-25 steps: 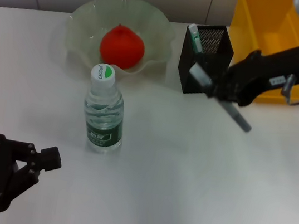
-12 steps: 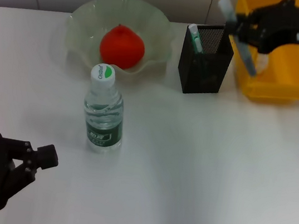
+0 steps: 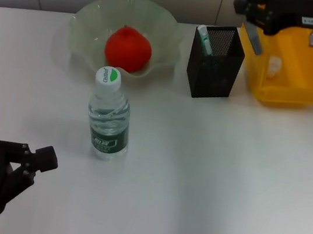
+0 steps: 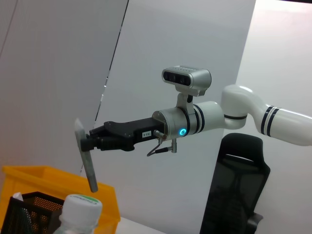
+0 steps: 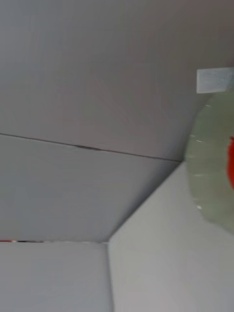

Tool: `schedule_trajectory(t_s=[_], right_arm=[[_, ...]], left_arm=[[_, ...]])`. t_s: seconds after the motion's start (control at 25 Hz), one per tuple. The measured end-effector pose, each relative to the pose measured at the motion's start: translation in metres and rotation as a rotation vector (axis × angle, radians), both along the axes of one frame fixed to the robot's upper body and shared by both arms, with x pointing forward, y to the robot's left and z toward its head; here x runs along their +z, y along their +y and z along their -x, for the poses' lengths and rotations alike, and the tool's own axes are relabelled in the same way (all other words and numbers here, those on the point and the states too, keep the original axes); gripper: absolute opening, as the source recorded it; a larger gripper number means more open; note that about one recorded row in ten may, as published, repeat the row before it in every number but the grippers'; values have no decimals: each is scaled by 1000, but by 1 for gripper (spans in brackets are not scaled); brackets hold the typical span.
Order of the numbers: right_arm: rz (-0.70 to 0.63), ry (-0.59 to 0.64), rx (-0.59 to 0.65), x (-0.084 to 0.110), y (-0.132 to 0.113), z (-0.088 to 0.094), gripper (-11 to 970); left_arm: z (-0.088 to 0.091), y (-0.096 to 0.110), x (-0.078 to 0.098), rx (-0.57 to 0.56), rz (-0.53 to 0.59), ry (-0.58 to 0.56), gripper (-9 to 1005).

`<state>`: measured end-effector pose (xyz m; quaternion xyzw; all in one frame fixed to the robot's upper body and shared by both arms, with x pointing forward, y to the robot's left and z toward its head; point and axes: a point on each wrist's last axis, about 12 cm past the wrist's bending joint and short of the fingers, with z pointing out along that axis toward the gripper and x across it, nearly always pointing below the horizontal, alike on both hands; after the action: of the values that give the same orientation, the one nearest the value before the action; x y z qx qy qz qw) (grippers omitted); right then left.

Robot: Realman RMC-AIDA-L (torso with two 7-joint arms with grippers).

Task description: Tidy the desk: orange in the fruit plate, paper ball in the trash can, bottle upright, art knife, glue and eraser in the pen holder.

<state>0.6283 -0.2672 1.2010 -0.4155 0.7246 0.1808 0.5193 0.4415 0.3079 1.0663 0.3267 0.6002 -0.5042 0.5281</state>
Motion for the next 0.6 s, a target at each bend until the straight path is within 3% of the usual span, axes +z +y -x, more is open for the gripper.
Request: schedule_trajectory(t_s=[0.32, 0.6], right_arm=[[-91, -95, 17, -1, -7, -12, 142], [-170, -159, 43, -13, -12, -19, 141]], left_arm=[[-1, 2, 1, 8, 3, -4, 43], [-5, 0, 3, 13, 7, -14, 43]])
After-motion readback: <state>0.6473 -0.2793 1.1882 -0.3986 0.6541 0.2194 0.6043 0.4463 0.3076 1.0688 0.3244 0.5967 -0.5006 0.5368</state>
